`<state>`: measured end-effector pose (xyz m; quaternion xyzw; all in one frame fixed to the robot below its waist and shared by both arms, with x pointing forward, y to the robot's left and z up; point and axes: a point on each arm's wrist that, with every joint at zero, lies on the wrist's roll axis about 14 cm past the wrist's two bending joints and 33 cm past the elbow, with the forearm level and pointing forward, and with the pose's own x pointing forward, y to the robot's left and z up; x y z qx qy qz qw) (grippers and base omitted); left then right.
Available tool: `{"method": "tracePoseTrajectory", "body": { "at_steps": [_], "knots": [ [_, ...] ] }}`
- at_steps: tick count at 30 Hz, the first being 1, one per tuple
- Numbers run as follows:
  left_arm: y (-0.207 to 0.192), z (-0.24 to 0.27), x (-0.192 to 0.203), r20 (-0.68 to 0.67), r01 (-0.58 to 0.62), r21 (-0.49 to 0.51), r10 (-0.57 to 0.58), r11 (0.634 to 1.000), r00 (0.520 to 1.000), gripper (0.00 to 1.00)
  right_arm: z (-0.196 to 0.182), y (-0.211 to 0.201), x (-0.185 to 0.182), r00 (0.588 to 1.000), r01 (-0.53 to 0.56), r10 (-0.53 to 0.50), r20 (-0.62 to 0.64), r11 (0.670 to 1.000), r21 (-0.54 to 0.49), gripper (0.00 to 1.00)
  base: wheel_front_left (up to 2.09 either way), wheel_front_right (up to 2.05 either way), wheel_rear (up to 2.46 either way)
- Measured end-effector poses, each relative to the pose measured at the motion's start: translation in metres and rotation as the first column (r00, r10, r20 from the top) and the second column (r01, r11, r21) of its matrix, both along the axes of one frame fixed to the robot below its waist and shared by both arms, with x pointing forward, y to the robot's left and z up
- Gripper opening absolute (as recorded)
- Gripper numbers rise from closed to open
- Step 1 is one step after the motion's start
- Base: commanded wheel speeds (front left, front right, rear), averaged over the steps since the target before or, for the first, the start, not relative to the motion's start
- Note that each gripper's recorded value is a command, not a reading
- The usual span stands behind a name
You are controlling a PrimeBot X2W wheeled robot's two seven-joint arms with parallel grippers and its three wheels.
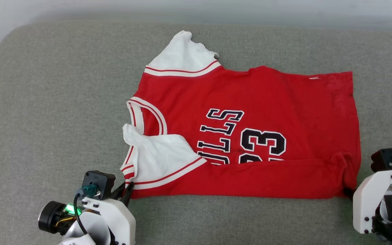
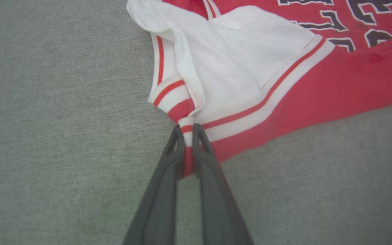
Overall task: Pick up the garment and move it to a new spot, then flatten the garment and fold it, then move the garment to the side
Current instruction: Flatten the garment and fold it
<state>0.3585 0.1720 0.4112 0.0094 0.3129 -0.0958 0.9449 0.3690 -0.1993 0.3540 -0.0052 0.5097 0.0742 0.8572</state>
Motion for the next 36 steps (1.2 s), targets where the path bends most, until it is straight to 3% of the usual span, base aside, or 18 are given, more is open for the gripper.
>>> {"method": "tracePoseTrajectory", "body": {
  "at_steps": [8, 19, 27, 36],
  "knots": [
    [-0.003, 0.001, -0.015, -0.012, 0.017, -0.007, -0.017, 1.000, 1.000, 0.00, 0.022, -0.013, -0.004, 0.997, 0.037, -0.037, 0.061, 0.999, 0.008, 0.00, 0.00, 0.00, 0.00],
    [-0.005, -0.002, -0.063, -0.068, 0.053, 0.001, -0.053, 0.999, 0.996, 0.00, 0.042, -0.032, -0.051, 0.995, 0.073, -0.073, 0.065, 0.997, -0.007, 0.00, 0.00, 0.00, 0.00],
    [-0.007, -0.017, -0.079, -0.127, 0.062, 0.010, -0.060, 0.998, 0.990, 0.00, 0.034, -0.033, -0.082, 0.996, 0.093, -0.093, -0.004, 0.996, -0.008, 0.00, 0.00, 0.00, 0.00],
    [-0.006, -0.035, -0.077, -0.174, 0.070, 0.021, -0.065, 0.997, 0.983, 0.00, 0.018, -0.031, -0.089, 0.994, 0.093, -0.094, -0.063, 0.996, -0.016, 0.00, 0.00, 0.00, 0.00]
  ]
}}
